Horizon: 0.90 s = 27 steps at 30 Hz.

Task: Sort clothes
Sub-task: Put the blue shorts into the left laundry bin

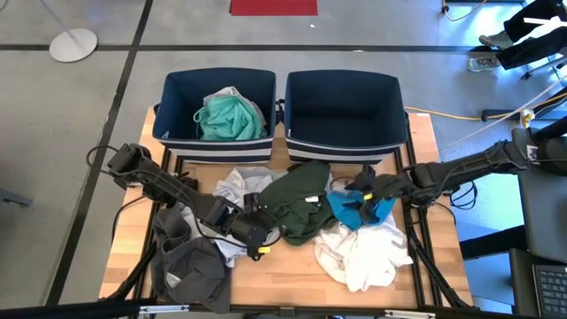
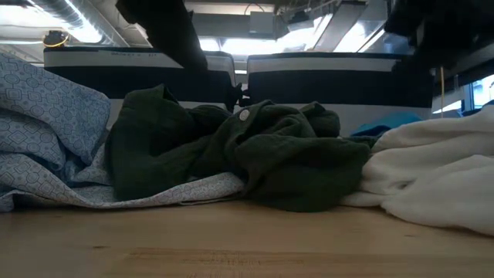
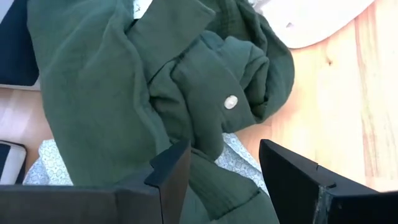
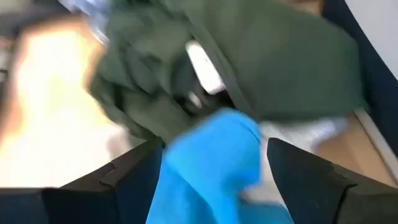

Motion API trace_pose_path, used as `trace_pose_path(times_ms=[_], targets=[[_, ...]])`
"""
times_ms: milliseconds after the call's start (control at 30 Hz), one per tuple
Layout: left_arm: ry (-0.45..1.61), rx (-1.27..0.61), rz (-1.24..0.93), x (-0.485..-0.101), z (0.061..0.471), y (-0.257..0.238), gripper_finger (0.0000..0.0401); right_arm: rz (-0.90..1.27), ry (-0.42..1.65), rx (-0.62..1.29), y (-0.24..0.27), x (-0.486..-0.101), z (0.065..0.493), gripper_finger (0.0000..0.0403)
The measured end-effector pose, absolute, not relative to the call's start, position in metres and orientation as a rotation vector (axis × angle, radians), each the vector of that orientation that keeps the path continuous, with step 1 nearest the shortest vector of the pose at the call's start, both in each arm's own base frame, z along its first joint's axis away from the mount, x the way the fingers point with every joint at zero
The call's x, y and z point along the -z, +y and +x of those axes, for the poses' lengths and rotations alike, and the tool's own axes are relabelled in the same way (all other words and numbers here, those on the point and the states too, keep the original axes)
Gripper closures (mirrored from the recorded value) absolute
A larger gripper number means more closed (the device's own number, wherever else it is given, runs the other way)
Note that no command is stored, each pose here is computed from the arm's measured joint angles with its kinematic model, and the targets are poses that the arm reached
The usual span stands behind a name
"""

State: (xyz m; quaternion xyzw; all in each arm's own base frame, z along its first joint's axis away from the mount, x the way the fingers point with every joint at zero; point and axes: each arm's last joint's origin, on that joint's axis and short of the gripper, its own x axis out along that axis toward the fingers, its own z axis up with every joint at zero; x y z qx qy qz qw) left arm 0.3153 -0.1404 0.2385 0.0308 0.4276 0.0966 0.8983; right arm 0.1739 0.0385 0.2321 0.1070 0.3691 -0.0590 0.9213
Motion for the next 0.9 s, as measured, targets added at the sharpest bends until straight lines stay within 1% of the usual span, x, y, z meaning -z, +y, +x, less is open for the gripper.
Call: trace_pose_path(times_ms=[167,333,467,567,633,733,900], targets=[[0.881,-0.188,0.075,-0.239,0.312,-0.147,0.0219,0.169,0.868,0.194,0.038,-0.215,0.182,0.0109],[0.890,-0.185,0.077,-0.238,0.309,-0.151,0.0219,0.148,0.927,0.201,0.040,-0.204,0.189,0.0109],[0.909,-0.189,0.084,-0.237,0.307,-0.152,0.0219,0.158,0.988,0.154,0.043,-0.196,0.193,0.0109],[0.912,-0.192,0.088,-0.237,0.306,-0.151,0.0219,0.153,1.009,0.155,0.044,-0.192,0.195,0.0116],[0.911,-0.193,0.089,-0.237,0.306,-0.151,0.0219,0.150,1.028,0.155,0.044,-0.190,0.195,0.0132],[0.911,-0.194,0.090,-0.237,0.306,-0.151,0.0219,0.149,1.045,0.151,0.044,-0.189,0.194,0.0172],[0.910,-0.195,0.091,-0.237,0.306,-0.151,0.0219,0.150,1.042,0.150,0.044,-0.189,0.194,0.0266]])
